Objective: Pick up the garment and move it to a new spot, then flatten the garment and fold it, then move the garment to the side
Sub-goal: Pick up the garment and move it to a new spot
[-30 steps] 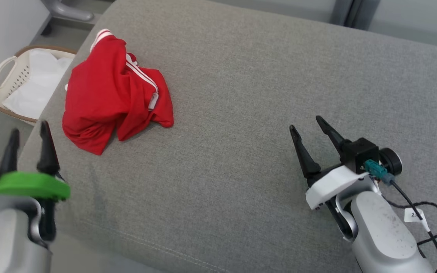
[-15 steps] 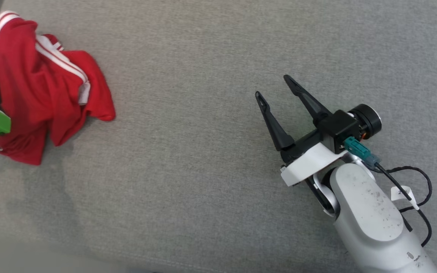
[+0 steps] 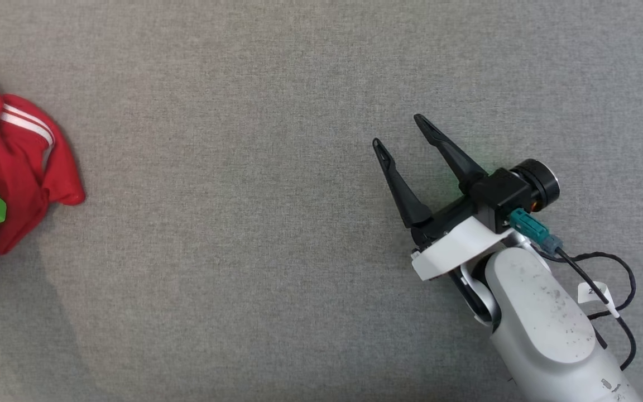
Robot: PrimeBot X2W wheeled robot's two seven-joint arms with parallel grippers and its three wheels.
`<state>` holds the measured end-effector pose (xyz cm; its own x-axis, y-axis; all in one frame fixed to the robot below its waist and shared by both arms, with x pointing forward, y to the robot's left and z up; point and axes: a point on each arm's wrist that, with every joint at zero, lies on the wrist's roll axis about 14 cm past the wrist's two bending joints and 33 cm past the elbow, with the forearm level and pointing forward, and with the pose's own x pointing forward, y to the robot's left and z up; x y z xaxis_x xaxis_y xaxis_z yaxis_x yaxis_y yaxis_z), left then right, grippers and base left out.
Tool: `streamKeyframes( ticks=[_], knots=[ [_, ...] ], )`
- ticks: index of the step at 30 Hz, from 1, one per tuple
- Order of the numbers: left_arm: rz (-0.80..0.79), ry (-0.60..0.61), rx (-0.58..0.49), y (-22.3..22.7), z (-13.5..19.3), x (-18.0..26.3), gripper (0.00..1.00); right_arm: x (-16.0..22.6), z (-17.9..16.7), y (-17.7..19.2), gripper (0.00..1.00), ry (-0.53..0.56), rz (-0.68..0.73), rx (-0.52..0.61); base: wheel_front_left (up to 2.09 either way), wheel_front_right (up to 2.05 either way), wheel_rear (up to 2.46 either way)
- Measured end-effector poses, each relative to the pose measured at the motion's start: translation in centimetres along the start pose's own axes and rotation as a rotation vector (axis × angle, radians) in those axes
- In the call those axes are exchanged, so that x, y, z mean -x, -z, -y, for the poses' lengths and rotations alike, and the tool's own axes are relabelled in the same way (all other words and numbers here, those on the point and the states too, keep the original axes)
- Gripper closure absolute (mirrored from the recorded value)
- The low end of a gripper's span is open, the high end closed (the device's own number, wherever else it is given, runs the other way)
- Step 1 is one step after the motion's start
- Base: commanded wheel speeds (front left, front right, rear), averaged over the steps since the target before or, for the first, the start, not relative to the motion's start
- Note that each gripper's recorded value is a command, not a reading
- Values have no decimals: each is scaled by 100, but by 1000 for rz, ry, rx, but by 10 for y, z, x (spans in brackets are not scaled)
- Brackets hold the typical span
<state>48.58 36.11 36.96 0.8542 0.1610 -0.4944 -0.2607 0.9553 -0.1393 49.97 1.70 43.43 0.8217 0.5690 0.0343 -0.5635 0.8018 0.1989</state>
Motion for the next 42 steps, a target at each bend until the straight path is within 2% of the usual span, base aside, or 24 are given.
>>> streamKeyframes(
  ticks=[3, 10, 13, 18, 24, 28, 30, 33, 34, 35, 39, 42],
  knots=[
    [68, 37, -33, -20, 9, 2, 100, 6, 3, -5, 0, 19, 3, -4, 0, 0, 0],
    [306, 201, -124, -111, 59, 24, 100, 28, 0, -26, 0, 57, 20, -18, 0, 0, 0],
    [454, 315, -146, -161, 101, 48, 100, 44, 0, -37, 0, 86, 31, -20, 0, 0, 0],
    [599, 531, -123, -196, 181, 91, 100, 74, 6, -53, 0, 148, 51, -10, 0, 0, 0],
    [601, 819, -77, -173, 288, 130, 100, 111, 25, -67, 0, 250, 74, 13, 0, 0, 0],
    [540, 987, -9, -144, 352, 152, 100, 138, 41, -75, 0, 329, 87, 30, 0, 0, 0],
    [490, 1056, 37, -127, 378, 161, 100, 152, 49, -77, 0, 371, 90, 35, 0, 0, 0],
    [433, 1123, 30, -104, 407, 169, 100, 170, 58, -80, 0, 425, 95, 44, 0, 0, 0],
    [407, 1136, 25, -93, 414, 170, 94, 177, 61, -80, 0, 445, 94, 45, 0, 0, 0],
    [380, 1149, -1, -79, 420, 170, 0, 183, 65, -80, 0, 464, 93, 47, 0, 0, 0],
    [314, 1133, -16, -52, 425, 160, 0, 200, 75, -84, 0, 520, 101, 55, 0, 0, 0],
    [289, 1061, 16, -40, 408, 146, 0, 207, 79, -82, 0, 542, 93, 55, 0, 0, 0]
  ],
)
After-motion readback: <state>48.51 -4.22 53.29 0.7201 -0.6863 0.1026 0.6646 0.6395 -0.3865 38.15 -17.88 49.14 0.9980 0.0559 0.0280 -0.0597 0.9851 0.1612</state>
